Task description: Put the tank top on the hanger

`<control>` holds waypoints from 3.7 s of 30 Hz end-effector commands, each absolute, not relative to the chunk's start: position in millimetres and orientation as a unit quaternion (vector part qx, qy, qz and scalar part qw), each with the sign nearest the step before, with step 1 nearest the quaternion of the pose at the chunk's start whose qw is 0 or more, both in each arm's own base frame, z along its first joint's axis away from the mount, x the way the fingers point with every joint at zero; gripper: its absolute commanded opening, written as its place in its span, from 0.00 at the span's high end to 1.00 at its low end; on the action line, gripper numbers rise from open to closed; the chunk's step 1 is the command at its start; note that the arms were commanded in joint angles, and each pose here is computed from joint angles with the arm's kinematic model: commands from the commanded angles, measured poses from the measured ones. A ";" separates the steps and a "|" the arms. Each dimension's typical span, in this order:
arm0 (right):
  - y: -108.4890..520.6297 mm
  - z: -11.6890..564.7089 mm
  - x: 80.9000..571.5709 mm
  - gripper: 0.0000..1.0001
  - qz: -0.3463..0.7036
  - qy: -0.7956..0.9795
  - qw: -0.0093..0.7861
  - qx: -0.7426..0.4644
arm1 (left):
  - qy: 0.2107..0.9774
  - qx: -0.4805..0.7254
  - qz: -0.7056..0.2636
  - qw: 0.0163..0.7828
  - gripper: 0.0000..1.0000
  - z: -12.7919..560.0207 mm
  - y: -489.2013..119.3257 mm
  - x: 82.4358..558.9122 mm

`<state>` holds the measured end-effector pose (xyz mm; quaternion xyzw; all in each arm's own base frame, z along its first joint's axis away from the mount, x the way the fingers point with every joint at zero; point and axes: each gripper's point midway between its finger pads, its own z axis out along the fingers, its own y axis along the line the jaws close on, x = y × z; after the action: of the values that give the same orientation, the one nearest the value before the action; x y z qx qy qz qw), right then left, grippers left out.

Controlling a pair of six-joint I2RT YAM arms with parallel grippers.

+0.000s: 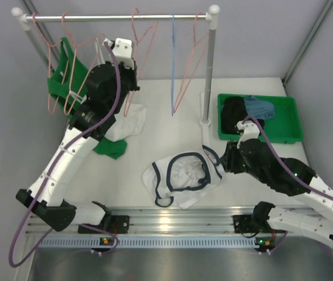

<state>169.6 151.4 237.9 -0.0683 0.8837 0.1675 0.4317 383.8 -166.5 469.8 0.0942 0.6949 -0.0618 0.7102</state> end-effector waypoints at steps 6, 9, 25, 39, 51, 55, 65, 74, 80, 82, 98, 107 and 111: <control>154.0 235.9 174.9 0.61 0.169 0.881 0.437 -0.065 | 0.676 0.098 -0.113 0.721 1.00 480.6 -145.1 321.7; 156.9 227.6 173.5 0.61 0.171 0.884 0.429 -0.068 | 0.703 0.133 -0.126 0.687 1.00 455.2 -145.3 299.0; 189.8 151.6 176.9 0.70 0.180 0.910 0.367 -0.065 | 0.782 0.236 -0.269 0.510 1.00 312.4 -144.2 155.2; 200.7 118.0 215.5 0.73 0.089 0.922 0.373 -0.051 | 0.797 0.265 -0.363 0.403 1.00 272.8 -168.8 114.0; 192.7 128.1 220.6 0.91 0.065 0.919 0.385 -0.052 | 0.810 0.273 -0.388 0.346 1.00 259.0 -181.1 109.2; 188.3 143.8 217.5 0.95 0.078 0.912 0.398 -0.050 | 0.812 0.276 -0.395 0.329 1.00 253.0 -185.5 109.6; 190.4 167.6 210.9 0.99 0.108 0.907 0.402 -0.057 | 0.802 0.281 -0.405 0.337 1.00 252.4 -195.2 120.0; 193.3 192.0 206.1 0.99 0.136 0.901 0.409 -0.060 | 0.780 0.293 -0.429 0.350 1.00 256.1 -218.1 137.8; 194.5 199.1 204.5 1.00 0.145 0.899 0.409 -0.061 | 0.770 0.310 -0.430 0.355 1.00 246.2 -240.5 144.9; 195.4 201.8 203.0 1.00 0.151 0.898 0.409 -0.063 | 0.763 0.321 -0.429 0.361 1.00 244.9 -250.4 144.1; 183.2 211.0 195.5 1.00 0.153 0.897 0.412 -0.051 | 0.692 0.357 -0.426 0.461 1.00 217.0 -327.0 171.4; 174.7 219.7 197.3 0.99 0.144 0.894 0.423 -0.036 | 0.667 0.363 -0.457 0.463 1.00 210.5 -351.5 171.9; 172.3 222.6 198.3 0.91 0.139 0.893 0.427 -0.032 | 0.664 0.357 -0.462 0.467 1.00 208.0 -354.3 173.1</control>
<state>191.0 178.3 198.6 -0.0566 0.9050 0.1345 0.3997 169.9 -340.5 174.8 0.3602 0.7163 -0.4261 0.4190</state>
